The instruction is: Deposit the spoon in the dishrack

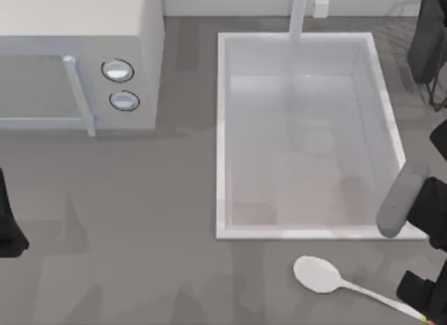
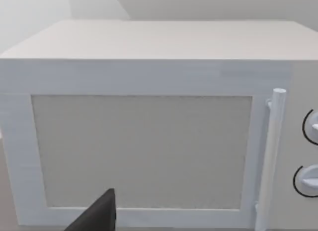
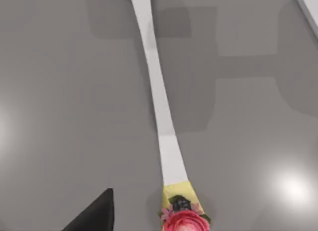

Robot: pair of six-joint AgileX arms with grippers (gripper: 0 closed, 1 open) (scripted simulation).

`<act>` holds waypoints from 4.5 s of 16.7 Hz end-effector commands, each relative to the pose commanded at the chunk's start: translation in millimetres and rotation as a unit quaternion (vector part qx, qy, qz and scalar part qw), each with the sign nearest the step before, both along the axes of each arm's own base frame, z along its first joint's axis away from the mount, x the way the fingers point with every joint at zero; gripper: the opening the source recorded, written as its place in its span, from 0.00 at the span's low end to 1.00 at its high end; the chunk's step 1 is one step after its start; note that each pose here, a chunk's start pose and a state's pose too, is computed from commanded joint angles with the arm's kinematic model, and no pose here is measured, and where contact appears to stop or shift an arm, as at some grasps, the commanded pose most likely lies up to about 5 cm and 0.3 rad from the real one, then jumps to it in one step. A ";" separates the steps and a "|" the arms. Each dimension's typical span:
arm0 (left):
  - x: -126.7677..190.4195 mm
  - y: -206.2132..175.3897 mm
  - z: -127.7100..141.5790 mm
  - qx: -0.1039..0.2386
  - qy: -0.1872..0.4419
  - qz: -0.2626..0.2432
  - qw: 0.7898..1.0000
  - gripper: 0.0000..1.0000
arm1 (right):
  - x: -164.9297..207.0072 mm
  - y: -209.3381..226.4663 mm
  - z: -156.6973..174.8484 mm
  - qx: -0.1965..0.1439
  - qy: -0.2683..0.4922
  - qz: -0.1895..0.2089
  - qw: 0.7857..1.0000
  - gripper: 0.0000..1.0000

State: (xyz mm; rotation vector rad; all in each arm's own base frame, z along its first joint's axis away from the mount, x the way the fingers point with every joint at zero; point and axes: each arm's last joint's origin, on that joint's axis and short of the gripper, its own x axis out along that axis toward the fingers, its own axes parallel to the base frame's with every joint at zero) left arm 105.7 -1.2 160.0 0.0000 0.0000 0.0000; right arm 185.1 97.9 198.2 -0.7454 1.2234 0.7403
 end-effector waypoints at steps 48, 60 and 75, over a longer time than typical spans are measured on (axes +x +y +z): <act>0.0 0.0 0.0 0.000 0.000 0.000 1.000 1.00 | 15.4 32.2 -105.1 -0.056 0.089 0.088 0.991 0.00; 0.0 0.0 0.0 0.000 0.000 0.000 1.000 1.00 | 34.8 43.5 32.6 -0.055 0.102 0.082 0.990 0.00; 0.0 0.0 0.0 0.000 0.000 0.000 1.000 1.00 | 24.5 23.3 118.1 -0.011 0.060 0.047 0.997 0.00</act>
